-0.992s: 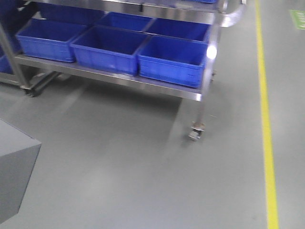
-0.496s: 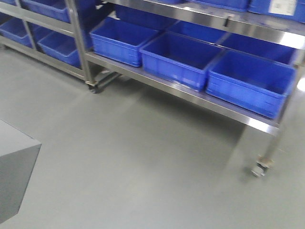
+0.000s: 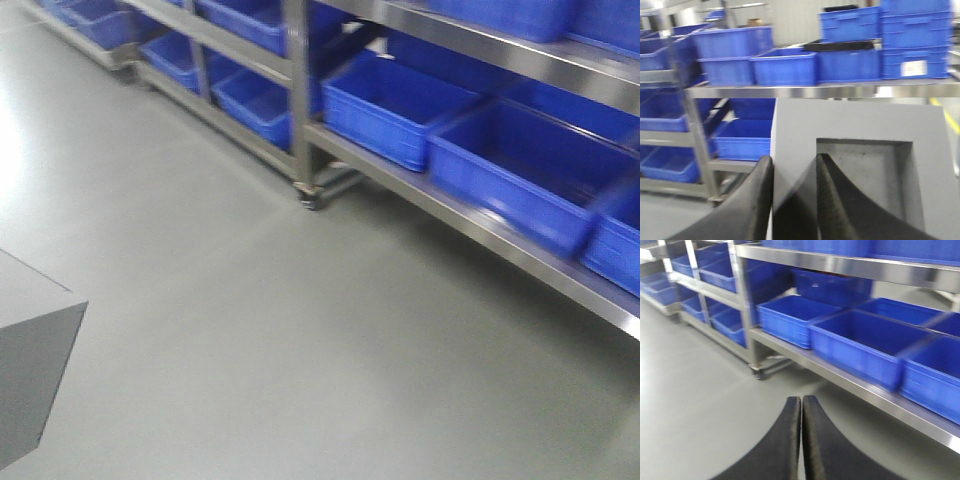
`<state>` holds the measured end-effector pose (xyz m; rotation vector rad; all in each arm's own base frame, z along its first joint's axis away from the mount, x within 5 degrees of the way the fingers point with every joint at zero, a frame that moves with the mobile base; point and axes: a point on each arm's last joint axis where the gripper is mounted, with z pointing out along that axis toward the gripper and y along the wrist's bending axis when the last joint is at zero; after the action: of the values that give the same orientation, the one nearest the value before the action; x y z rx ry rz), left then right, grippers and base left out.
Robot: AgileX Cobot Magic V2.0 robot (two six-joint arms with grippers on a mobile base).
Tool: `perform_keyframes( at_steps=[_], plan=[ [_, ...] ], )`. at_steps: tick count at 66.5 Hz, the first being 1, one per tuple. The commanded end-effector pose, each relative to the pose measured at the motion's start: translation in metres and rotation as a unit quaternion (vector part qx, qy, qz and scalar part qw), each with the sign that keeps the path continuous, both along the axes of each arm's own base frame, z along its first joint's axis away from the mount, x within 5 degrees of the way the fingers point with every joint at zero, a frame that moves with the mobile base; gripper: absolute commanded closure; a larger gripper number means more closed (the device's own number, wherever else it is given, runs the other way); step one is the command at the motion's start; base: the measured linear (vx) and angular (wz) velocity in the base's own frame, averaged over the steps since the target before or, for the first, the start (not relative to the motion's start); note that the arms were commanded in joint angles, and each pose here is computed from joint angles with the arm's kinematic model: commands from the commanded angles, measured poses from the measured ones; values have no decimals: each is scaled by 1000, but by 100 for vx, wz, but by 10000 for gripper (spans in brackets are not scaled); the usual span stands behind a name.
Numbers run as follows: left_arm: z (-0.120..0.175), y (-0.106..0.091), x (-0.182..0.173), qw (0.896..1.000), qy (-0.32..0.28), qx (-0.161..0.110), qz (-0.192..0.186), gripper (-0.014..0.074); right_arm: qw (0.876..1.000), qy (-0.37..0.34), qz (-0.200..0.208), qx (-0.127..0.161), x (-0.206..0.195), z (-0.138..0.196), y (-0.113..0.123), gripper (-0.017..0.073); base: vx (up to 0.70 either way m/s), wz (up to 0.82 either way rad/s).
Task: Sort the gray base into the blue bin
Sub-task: 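Drive down the aisle between shelves of blue bins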
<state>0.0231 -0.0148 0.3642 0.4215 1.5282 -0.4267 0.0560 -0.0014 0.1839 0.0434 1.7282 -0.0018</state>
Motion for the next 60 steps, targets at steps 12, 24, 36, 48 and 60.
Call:
perform_keyframes(
  at_steps=[12, 24, 36, 48, 60],
  plan=[
    [18, 1, -2, 998, -52, -38, -2, 573, 1000, -26, -1, -9, 2, 5, 0, 564, 31, 66],
    [18, 1, -2, 998, -52, -38, -2, 573, 1000, -26, -1, -9, 2, 5, 0, 564, 30, 70],
    [18, 1, -2, 998, -52, -38, -2, 573, 1000, -26, -1, -9, 2, 5, 0, 564, 28, 64],
    [18, 1, -2, 998, -52, -38, -2, 573, 1000, -26, -1, -9, 2, 5, 0, 564, 29, 50],
    [18, 1, -2, 998, -52, -38, -2, 573, 1000, -26, -1, -9, 2, 5, 0, 564, 31, 30]
  ],
)
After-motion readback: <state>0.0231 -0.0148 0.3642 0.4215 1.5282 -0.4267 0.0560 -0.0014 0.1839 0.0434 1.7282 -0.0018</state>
